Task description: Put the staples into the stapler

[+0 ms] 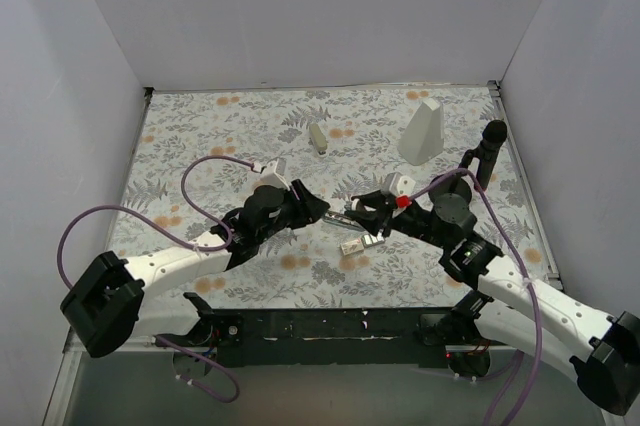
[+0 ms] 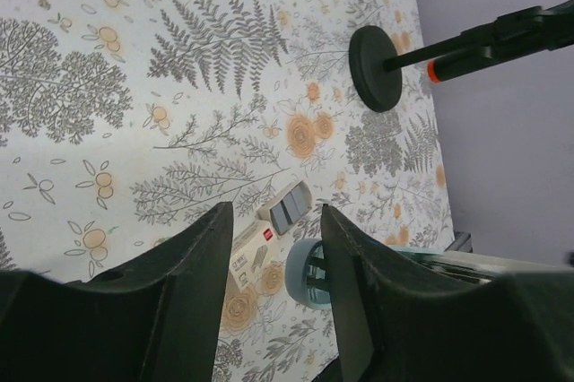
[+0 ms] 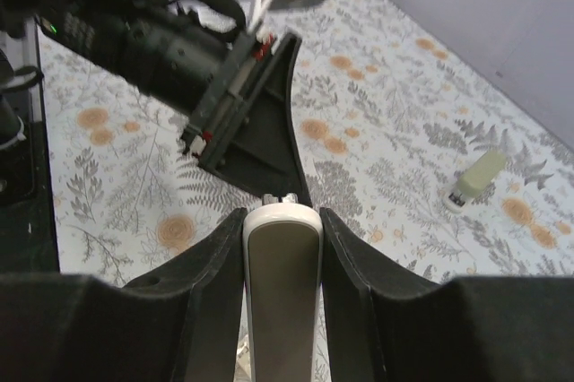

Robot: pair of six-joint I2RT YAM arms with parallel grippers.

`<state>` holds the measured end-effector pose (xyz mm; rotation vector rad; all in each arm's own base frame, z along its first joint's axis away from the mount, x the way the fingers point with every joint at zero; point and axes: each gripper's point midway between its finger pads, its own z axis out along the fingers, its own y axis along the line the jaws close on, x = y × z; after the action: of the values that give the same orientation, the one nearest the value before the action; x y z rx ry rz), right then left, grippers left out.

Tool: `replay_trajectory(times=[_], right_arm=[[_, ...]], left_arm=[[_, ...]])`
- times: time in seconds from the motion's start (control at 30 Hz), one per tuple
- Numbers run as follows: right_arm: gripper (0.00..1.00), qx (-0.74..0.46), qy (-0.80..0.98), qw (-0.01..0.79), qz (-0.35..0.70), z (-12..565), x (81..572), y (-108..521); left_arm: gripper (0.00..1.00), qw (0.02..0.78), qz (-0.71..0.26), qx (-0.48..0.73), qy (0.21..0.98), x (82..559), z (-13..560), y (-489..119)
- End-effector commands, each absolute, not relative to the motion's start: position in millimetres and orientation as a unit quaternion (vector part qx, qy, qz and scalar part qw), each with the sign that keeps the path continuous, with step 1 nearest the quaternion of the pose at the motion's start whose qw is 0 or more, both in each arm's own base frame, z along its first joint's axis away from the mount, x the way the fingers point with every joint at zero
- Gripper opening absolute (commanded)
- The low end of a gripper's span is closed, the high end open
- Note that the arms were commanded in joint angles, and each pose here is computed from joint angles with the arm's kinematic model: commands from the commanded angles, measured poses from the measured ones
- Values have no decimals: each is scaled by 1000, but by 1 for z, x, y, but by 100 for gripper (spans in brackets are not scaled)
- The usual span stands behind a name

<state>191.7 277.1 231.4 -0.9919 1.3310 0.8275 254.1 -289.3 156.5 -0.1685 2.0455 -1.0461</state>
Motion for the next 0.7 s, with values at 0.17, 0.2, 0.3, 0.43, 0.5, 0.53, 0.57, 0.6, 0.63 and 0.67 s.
replay_trajectory(times=[0.17, 0.2, 0.3, 0.43, 0.5, 0.53, 0.57, 0.6, 0.63, 0.67], right_arm=[[1, -348, 437, 739, 377, 352, 179, 249], [1, -348, 437, 737, 379, 351, 178, 250], [1, -355, 448, 727, 381, 341, 183, 257], [1, -370, 474, 709, 368, 324, 191, 263], [1, -375, 485, 702, 362, 315, 193, 263], [1, -374, 492, 699, 361, 311, 194, 263], [1, -374, 497, 696, 359, 308, 196, 263], [1, -375, 500, 694, 359, 306, 197, 264], [1, -378, 502, 689, 361, 302, 196, 265], [1, -382, 502, 685, 364, 300, 195, 267]], left_arm=[[41, 329, -425, -63, 841, 224, 122, -311], [41, 327, -425, -59, 842, 221, 121, -316], [41, 324, -441, -47, 836, 213, 132, -336], [40, 371, -446, -75, 811, 222, 161, -320], [43, 411, -450, -80, 789, 225, 188, -305], [47, 425, -438, -89, 787, 229, 192, -296], [64, 438, -438, -93, 780, 231, 203, -291], [73, 453, -443, -100, 767, 232, 219, -284], [84, 461, -434, -103, 767, 234, 222, -278], [93, 468, -435, -96, 763, 233, 229, -277]])
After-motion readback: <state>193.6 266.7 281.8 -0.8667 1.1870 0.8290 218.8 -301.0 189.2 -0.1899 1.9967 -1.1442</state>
